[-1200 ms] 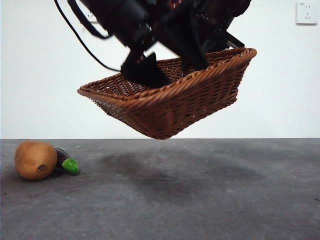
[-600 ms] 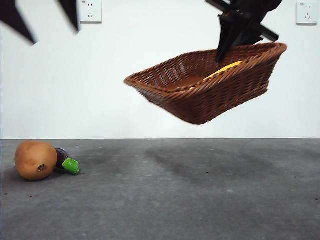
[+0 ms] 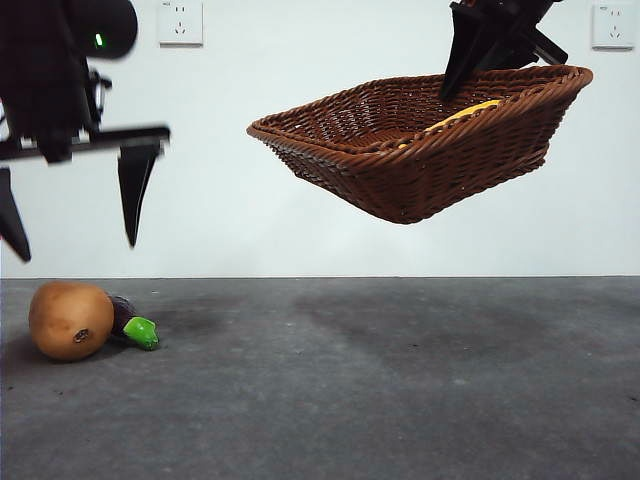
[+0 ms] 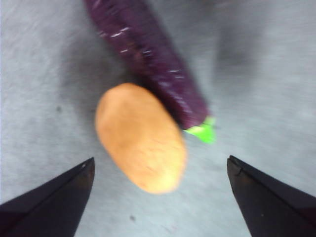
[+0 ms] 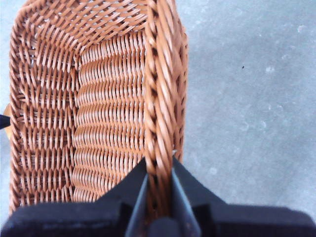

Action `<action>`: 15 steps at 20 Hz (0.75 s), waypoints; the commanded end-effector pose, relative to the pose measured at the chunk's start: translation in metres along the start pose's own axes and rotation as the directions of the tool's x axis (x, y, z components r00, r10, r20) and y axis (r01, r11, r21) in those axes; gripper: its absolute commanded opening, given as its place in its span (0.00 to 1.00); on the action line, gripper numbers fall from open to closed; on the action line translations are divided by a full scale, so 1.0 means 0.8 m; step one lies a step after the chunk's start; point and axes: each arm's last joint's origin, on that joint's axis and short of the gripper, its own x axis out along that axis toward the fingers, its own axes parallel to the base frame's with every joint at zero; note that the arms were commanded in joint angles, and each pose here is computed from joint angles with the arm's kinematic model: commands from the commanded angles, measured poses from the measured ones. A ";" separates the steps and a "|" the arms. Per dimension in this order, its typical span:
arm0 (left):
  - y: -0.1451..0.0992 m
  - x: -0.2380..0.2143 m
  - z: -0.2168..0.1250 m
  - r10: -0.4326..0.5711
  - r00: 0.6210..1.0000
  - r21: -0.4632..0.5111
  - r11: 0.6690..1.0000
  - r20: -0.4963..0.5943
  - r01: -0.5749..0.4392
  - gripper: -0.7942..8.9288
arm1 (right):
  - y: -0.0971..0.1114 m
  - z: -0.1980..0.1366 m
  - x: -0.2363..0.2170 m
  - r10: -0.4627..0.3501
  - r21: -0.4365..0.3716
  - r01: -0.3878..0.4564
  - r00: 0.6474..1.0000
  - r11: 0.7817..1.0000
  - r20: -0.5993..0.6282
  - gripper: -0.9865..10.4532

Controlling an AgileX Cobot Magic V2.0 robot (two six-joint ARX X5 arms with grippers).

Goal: Help me put the vegetables on the table into the basket

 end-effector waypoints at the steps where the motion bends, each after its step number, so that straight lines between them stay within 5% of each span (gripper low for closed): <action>1: 0.001 0.016 0.001 0.048 0.999 -0.017 0.999 -0.026 -0.049 0.54 | 0.003 -0.001 -0.003 0.014 -0.018 -0.014 1.000 1.000 0.003 0.08; 15: 0.008 0.071 0.013 0.120 0.989 -0.047 0.991 -0.091 -0.124 0.54 | 0.003 0.000 -0.003 0.013 -0.035 -0.013 1.000 0.999 0.007 0.08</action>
